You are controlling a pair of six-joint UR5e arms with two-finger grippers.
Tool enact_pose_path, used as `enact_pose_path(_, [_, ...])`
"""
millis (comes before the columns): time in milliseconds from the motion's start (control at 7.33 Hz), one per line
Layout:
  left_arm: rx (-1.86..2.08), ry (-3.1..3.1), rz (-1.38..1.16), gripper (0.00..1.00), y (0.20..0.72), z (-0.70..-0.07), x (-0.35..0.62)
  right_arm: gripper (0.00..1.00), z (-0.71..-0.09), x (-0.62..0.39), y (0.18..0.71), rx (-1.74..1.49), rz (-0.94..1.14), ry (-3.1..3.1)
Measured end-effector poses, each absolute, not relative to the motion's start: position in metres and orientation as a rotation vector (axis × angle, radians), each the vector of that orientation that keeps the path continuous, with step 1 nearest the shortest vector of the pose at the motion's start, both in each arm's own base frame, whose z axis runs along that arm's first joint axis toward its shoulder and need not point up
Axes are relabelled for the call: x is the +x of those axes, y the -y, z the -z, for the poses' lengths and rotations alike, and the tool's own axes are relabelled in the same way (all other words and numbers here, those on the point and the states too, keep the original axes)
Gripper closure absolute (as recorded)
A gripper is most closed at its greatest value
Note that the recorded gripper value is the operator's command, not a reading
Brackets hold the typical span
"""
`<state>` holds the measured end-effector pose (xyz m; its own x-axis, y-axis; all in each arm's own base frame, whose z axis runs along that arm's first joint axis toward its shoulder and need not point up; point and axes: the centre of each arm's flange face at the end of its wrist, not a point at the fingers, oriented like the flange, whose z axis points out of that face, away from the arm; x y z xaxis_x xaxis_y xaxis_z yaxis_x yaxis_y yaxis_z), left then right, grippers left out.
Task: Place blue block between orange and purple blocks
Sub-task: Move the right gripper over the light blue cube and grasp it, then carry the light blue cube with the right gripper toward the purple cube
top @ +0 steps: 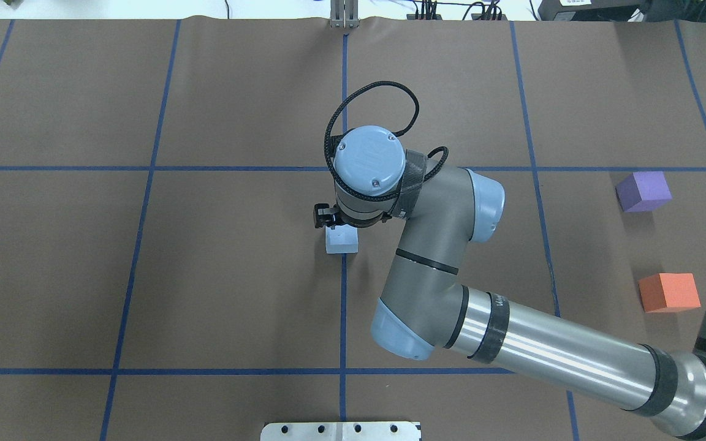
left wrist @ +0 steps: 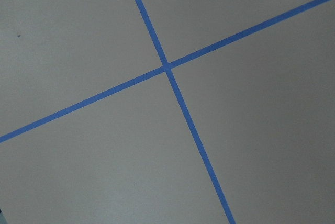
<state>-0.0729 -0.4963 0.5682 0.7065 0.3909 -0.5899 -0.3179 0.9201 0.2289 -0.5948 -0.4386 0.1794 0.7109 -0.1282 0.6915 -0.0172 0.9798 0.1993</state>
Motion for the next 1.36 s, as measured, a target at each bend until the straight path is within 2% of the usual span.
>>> enact_pose_path(409, [0.113,-0.710,-0.385,0.00,0.494,-0.569,-0.071,0.01,-0.181,-0.624,0.434,0.188,0.057,0.758])
enact_pose_path(545, [0.112,-0.723,-0.382,0.00,0.494,-0.569,-0.070,0.16,-0.190,-0.634,0.435,0.193,0.058,0.753])
enact_pose_path(818, [0.103,-0.734,-0.377,0.00,0.491,-0.574,-0.069,0.66,-0.202,-0.647,0.436,0.196,0.061,0.755])
enact_pose_path(1364, [0.096,-0.737,-0.373,0.00,0.486,-0.579,-0.068,0.70,-0.186,-0.622,0.440,0.193,0.066,0.790])
